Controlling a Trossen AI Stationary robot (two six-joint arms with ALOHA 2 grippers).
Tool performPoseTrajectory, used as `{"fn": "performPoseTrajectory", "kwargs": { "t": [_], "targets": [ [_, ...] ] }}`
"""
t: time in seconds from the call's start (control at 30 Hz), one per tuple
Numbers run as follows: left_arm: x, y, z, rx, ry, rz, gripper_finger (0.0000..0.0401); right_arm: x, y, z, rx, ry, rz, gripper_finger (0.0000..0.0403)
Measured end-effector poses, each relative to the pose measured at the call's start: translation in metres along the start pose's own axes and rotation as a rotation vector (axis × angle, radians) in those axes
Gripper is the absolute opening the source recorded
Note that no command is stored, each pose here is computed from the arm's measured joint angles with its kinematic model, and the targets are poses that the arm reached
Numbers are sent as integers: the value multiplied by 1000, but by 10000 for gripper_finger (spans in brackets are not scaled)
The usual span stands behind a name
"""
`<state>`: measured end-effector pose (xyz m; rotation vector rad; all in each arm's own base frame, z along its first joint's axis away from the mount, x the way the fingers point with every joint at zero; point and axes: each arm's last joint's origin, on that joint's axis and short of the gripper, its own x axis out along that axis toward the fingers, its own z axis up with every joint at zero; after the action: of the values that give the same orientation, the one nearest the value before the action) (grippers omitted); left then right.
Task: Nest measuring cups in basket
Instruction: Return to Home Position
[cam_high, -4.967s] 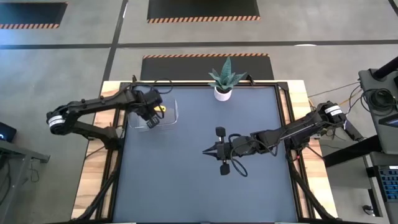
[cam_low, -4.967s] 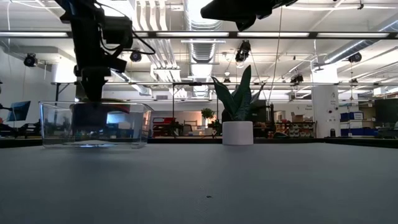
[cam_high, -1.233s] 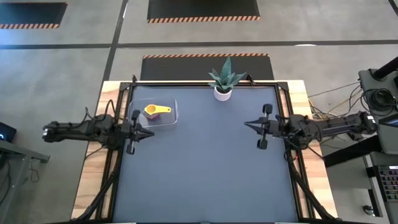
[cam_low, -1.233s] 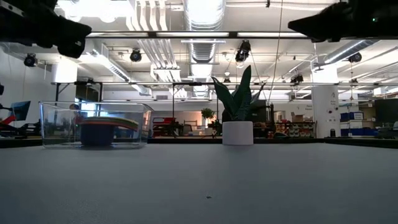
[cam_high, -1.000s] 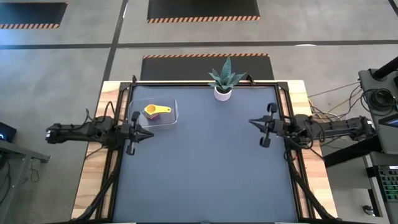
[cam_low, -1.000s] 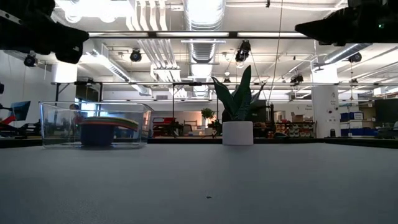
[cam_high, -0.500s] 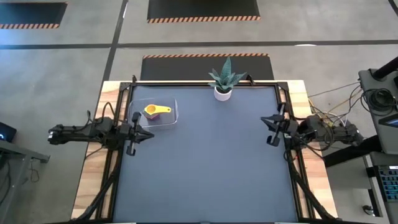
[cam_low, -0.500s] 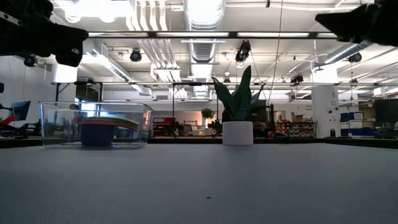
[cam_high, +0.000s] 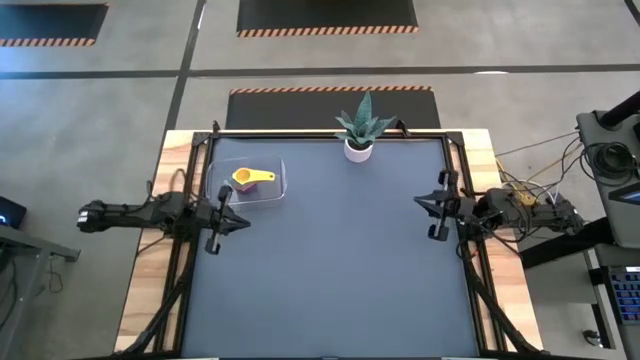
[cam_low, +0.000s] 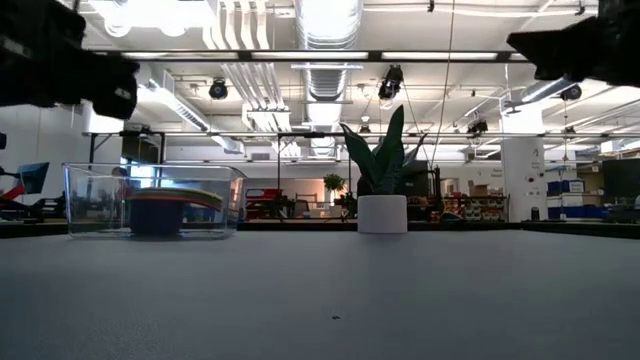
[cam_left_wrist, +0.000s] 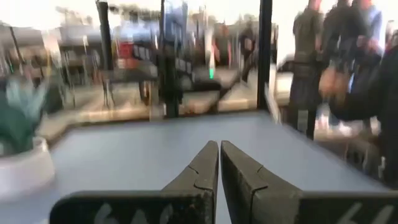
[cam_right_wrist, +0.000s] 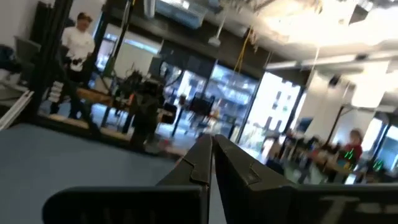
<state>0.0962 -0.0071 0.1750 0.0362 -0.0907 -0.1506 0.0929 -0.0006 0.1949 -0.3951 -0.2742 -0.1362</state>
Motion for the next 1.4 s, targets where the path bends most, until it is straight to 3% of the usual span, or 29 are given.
{"fn": "performPoseTrajectory", "kwargs": {
  "t": [0.3, 0.73, 1.4],
  "targets": [
    [2, 0, -7, -108, 69, 6, 0, 0, 5, -12, 64, 126, 49, 9],
    [2, 0, -7, -103, 71, 7, 0, 0, 5, -12, 164, 133, 34, 9],
    [2, 0, -7, -102, 71, 8, 0, 0, 5, -13, 167, 135, 34, 9]
  ]
}}
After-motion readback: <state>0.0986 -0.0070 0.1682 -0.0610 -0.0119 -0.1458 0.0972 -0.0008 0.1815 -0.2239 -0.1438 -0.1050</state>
